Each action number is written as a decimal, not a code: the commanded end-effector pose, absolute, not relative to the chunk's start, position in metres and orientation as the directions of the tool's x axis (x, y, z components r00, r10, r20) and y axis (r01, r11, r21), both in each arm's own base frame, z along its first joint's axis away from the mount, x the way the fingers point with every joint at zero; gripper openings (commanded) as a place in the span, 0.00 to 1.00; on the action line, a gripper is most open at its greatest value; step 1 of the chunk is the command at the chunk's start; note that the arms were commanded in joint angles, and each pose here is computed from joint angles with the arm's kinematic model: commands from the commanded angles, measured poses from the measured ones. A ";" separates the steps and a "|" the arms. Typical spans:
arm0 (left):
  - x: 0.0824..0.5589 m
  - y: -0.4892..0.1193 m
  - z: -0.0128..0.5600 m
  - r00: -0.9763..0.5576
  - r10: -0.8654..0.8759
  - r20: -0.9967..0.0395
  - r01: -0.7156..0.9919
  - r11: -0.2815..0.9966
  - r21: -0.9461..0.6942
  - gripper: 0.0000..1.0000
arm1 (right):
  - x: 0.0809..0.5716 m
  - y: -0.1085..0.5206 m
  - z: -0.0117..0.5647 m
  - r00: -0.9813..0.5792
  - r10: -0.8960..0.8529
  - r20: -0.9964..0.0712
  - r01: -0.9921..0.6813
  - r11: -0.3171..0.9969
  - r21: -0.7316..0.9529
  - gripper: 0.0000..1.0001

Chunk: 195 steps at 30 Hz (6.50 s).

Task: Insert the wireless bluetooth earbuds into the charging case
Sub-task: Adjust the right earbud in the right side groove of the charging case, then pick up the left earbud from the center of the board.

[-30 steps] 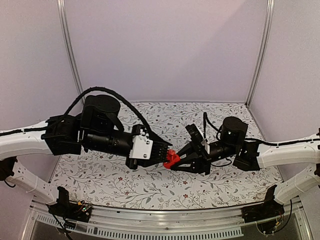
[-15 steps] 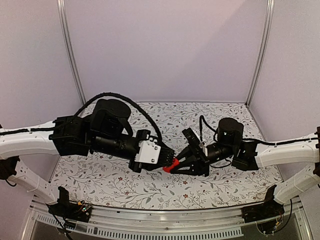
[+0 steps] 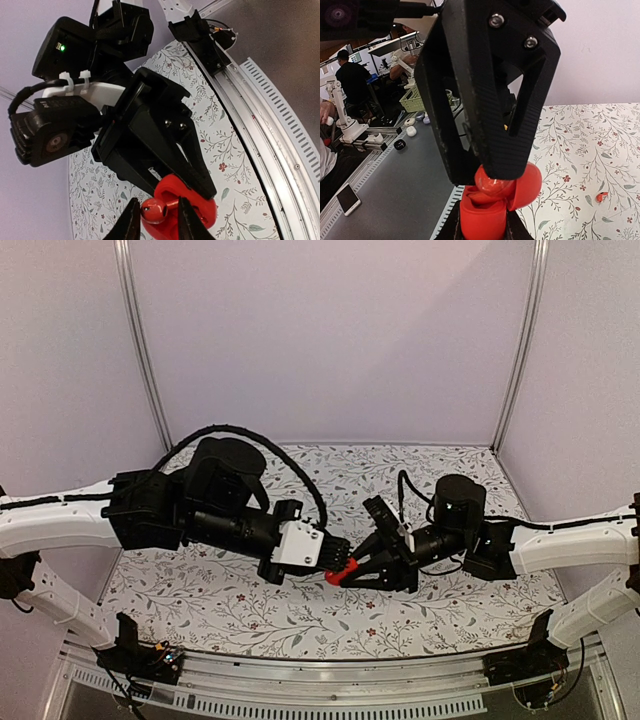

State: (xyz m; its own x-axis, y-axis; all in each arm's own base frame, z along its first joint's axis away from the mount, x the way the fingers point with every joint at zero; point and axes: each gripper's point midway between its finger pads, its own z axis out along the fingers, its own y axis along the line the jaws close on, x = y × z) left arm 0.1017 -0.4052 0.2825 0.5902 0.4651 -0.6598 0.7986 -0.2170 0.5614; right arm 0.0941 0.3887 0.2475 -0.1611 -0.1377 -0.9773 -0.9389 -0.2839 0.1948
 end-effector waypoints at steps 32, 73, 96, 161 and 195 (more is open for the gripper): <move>0.106 -0.403 0.300 0.570 0.456 -0.683 0.810 -0.174 0.560 0.19 | 0.121 0.378 0.282 -0.178 0.005 -0.984 -0.969 -0.176 0.174 0.00; 0.099 -0.409 0.295 0.624 0.418 -0.660 0.775 -0.228 0.589 0.45 | 0.094 0.385 0.267 -0.162 -0.092 -0.982 -0.916 -0.356 0.184 0.00; 0.110 -0.418 0.292 0.591 0.428 -0.684 0.796 -0.171 0.581 0.42 | 0.092 0.393 0.268 -0.123 -0.107 -0.987 -0.926 -0.346 0.153 0.00; 0.112 -0.435 0.300 0.271 0.292 -0.917 0.961 -0.034 0.273 0.56 | 0.105 0.366 0.334 -0.034 0.143 -0.989 -0.987 -0.160 0.011 0.00; 0.280 -0.277 0.264 -0.525 0.075 -0.848 0.638 0.693 -0.334 0.63 | 0.176 0.314 0.295 -0.189 0.093 -0.978 -0.968 0.151 0.202 0.00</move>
State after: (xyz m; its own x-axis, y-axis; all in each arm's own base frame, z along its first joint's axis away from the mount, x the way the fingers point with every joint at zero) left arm 0.2622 -0.3023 0.3527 -0.1761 0.0405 -0.9835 0.8224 0.5552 -0.1243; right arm 0.1633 0.3239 0.3009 -0.1441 0.0990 -0.9846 -0.9860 0.0701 0.1513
